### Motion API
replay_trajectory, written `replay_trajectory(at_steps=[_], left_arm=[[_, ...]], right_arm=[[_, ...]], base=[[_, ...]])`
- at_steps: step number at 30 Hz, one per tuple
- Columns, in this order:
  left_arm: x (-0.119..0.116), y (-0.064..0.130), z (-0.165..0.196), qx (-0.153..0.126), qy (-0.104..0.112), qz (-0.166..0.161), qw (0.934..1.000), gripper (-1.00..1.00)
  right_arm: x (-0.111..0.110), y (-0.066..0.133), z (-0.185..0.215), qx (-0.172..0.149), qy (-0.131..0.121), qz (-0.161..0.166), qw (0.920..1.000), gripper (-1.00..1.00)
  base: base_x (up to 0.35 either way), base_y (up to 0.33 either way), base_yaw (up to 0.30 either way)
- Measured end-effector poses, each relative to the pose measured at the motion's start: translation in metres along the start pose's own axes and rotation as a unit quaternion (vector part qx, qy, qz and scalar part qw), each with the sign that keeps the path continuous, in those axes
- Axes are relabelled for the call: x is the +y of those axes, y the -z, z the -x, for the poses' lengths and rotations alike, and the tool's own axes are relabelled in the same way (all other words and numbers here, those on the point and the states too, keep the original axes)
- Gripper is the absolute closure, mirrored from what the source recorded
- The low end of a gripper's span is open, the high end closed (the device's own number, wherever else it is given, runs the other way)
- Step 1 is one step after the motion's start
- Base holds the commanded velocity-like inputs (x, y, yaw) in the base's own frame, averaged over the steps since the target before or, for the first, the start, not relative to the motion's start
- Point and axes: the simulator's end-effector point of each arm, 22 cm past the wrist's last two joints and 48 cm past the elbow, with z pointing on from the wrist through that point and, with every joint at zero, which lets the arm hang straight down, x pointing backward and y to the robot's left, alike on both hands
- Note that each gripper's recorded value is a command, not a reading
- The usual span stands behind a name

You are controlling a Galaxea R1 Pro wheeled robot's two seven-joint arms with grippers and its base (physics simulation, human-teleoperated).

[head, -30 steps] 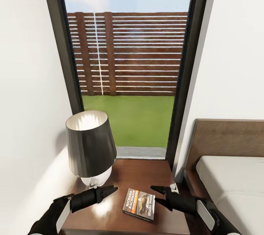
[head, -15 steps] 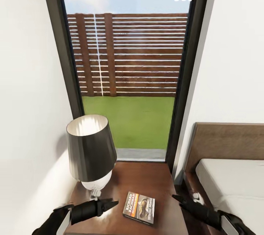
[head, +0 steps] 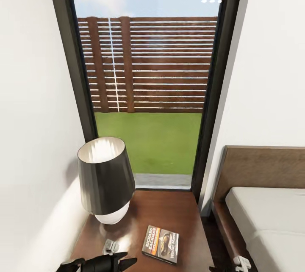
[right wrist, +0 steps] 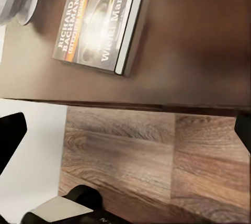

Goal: In the bedroom, move the book from the bed onto either nightstand, and place the two sandals side by side next to the bed.

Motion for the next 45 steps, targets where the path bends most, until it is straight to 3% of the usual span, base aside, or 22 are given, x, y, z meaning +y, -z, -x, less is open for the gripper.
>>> replay_trajectory(at_steps=[6, 10, 14, 41, 45], left_arm=[[-0.002, 0.003, -0.004, 0.002, 0.003, 0.011, 0.9999, -1.00], [0.012, 0.006, -0.009, 0.003, 0.003, 0.056, 0.9984, -1.00], [0.015, 0.009, -0.008, 0.001, 0.001, 0.076, 0.9971, -1.00], [-0.013, 0.027, 0.021, -0.001, 0.003, 0.090, 0.9960, -1.00], [-0.012, 0.032, -0.006, 0.021, 0.035, 0.107, 0.9934, -1.00]], right_arm=[[0.006, 0.007, 0.001, 0.005, 0.008, -0.002, 1.0000, -1.00], [0.007, 0.013, -0.006, 0.010, 0.001, -0.008, 0.9999, -1.00], [0.010, 0.018, -0.006, 0.010, 0.002, -0.010, 0.9999, -1.00], [0.040, 0.047, 0.017, 0.009, 0.001, -0.012, 0.9999, -1.00], [0.038, 0.056, -0.002, 0.025, -0.019, -0.021, 0.9993, -1.00]], base=[[0.000, 0.000, 0.000], [0.000, 0.000, 0.000], [0.000, 0.000, 0.000], [0.000, 0.000, 0.000], [0.000, 0.000, 0.000]])
